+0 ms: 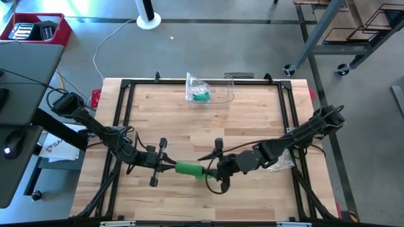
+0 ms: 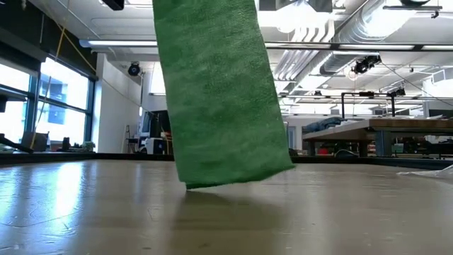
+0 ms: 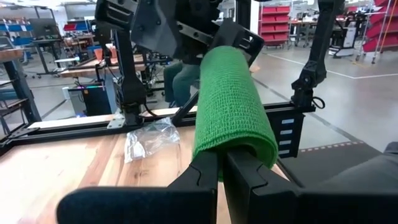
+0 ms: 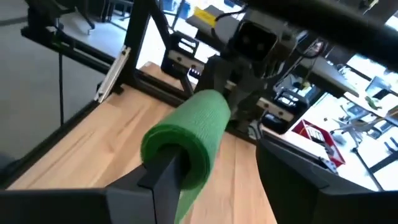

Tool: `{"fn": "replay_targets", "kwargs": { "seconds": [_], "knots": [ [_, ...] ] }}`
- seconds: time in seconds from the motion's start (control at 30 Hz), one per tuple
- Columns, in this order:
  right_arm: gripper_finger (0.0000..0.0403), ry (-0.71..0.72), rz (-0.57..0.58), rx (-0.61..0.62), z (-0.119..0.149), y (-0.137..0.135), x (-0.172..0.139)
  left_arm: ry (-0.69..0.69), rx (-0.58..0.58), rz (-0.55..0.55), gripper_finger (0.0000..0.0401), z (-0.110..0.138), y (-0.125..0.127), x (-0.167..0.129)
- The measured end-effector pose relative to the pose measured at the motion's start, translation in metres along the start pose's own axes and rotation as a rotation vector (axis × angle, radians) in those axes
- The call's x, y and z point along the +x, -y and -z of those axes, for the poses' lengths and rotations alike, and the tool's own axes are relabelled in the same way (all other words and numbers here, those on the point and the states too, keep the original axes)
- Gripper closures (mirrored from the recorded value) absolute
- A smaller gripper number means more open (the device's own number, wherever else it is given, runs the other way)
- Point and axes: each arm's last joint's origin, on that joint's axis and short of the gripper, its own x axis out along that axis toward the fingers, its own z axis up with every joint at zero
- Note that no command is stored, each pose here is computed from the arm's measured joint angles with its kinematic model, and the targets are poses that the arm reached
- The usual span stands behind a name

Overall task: Roll bandage
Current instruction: Roll the green bandage

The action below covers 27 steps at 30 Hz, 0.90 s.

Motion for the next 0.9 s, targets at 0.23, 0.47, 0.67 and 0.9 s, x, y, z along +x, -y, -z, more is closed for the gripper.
{"fn": "replay_targets", "kwargs": {
  "seconds": [0.23,0.47,0.67,0.9],
  "knots": [
    [0.0277,-0.019,-0.024,-0.006,0.008,0.0,0.009,-0.003,-0.021,-0.017,0.04,0.0,-0.001,0.0],
    [0.0391,-0.05,-0.022,-0.02,0.01,-0.002,0.008,-0.071,-0.054,-0.102,0.0331,0.004,-0.005,-0.004],
    [0.0397,-0.176,-0.02,0.035,0.02,0.001,-0.011,-0.202,-0.116,-0.141,0.0263,0.004,-0.016,-0.023],
    [0.0398,-0.025,-0.018,0.125,0.057,0.005,-0.057,-0.14,-0.056,-0.153,0.0248,-0.003,-0.014,-0.024]
  ]
}}
